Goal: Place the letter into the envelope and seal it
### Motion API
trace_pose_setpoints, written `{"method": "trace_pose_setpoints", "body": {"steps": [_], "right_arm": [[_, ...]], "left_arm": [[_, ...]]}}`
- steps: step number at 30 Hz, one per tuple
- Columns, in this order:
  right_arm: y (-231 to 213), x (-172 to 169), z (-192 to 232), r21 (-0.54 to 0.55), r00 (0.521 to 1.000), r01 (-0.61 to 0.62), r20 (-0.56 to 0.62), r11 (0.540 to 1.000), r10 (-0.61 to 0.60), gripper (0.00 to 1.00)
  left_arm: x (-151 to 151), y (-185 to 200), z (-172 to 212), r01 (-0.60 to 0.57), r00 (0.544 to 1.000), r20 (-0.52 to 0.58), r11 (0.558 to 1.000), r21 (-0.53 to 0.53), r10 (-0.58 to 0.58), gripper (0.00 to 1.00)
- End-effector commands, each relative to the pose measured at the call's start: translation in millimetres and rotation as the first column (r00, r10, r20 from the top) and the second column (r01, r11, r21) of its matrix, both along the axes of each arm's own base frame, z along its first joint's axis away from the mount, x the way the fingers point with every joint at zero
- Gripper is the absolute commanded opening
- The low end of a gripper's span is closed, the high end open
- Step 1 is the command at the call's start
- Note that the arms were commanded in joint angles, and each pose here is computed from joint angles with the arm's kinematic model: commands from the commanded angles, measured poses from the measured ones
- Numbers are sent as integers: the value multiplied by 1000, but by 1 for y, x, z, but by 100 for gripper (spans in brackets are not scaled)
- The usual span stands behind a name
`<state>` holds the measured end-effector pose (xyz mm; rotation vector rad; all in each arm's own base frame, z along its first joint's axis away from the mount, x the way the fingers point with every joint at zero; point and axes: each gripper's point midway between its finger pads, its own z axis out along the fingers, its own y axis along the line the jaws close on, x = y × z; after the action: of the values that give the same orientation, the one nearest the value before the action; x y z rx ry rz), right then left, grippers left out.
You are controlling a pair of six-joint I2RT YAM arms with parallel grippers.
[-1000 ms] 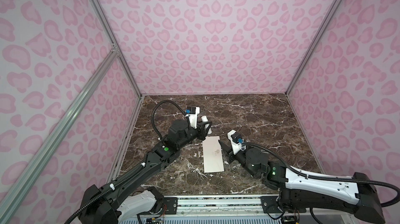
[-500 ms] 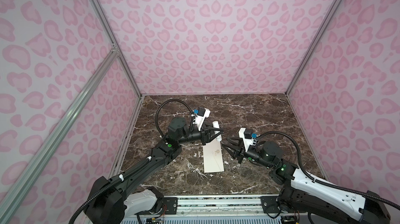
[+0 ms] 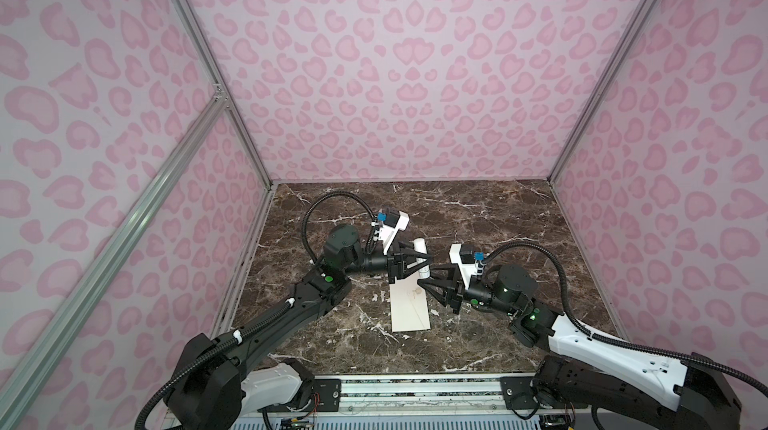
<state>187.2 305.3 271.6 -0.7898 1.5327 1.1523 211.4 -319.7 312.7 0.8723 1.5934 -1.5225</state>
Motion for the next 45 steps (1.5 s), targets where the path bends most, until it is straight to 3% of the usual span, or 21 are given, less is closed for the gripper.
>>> {"method": "trace_pose_setpoints", "body": {"steps": [1,16,24,29,35,38,45], "right_arm": [[1,-3,17,48,999,-23,51,999,20,39],[-2,1,17,39,999,9,51,999,-11,25],[-14,23,21,45,985,160,62,986,-162,17],[-14,30,21,-15,965,239,112,971,-236,15],[-18,37,18,-82,875,456,219,886,-431,13],[-20,41,19,-103,809,562,273,821,-520,13],[-14,41,23,-99,682,712,331,695,-652,13]], "left_arm": [[-1,-1,6,9,999,37,1000,-12,-9,4],[1,-3,1,-13,999,36,1000,13,12,3],[16,-5,-18,-142,990,20,986,87,141,4],[27,-1,-24,-263,965,14,959,110,263,4],[38,4,-23,-387,922,17,916,108,387,4],[42,4,-28,-433,900,9,894,116,435,4],[49,0,-32,-487,871,-9,866,113,491,4]]}}
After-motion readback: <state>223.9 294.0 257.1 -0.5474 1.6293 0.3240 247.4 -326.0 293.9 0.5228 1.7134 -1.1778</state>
